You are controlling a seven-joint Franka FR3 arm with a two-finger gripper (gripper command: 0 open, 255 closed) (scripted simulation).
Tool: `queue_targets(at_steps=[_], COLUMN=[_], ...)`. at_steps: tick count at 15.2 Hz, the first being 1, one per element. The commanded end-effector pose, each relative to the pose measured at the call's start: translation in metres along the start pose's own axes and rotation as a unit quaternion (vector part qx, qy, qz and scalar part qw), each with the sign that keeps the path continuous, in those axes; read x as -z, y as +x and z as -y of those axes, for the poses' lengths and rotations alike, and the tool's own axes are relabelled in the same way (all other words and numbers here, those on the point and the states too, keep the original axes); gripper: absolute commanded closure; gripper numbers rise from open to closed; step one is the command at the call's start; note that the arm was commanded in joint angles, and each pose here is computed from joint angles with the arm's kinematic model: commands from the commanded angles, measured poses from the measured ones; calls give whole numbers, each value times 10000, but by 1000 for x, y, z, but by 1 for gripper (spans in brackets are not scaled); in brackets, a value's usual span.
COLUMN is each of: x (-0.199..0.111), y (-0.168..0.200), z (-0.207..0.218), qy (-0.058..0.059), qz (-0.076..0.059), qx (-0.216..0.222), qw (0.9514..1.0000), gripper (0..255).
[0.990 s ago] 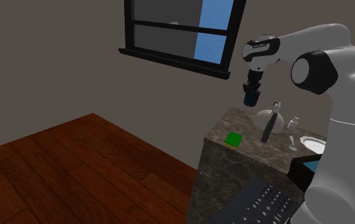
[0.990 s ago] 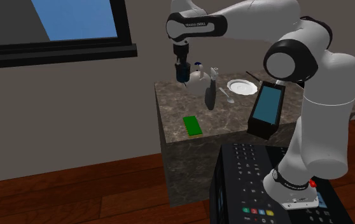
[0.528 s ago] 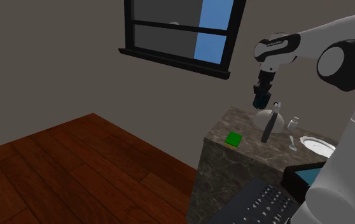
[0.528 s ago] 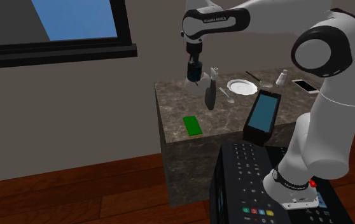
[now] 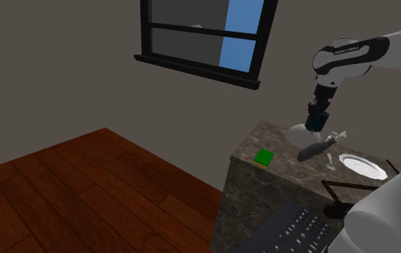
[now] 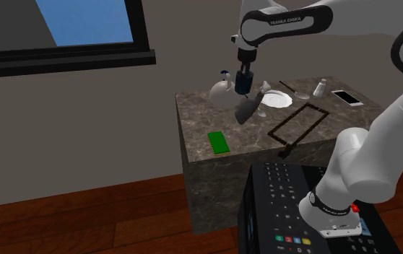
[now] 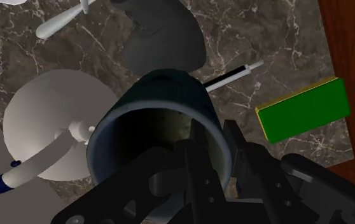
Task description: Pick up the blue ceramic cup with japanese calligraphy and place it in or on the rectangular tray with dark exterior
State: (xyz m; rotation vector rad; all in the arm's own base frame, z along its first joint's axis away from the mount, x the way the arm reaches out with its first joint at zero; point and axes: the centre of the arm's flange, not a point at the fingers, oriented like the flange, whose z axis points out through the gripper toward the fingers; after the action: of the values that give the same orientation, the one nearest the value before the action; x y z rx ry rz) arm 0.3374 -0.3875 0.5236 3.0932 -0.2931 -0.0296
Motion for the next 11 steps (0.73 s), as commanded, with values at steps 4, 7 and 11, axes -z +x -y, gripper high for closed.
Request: queue_targets(at_steps=[4,7,11], x=[0,1,2], y=[-63,-102,-155], z=[-8,-12,-18], qy=[-2,-2,-2], qz=[1,1,1], qx=[7,7,7], qw=[10000,10000,10000], gripper=[255,255,255])
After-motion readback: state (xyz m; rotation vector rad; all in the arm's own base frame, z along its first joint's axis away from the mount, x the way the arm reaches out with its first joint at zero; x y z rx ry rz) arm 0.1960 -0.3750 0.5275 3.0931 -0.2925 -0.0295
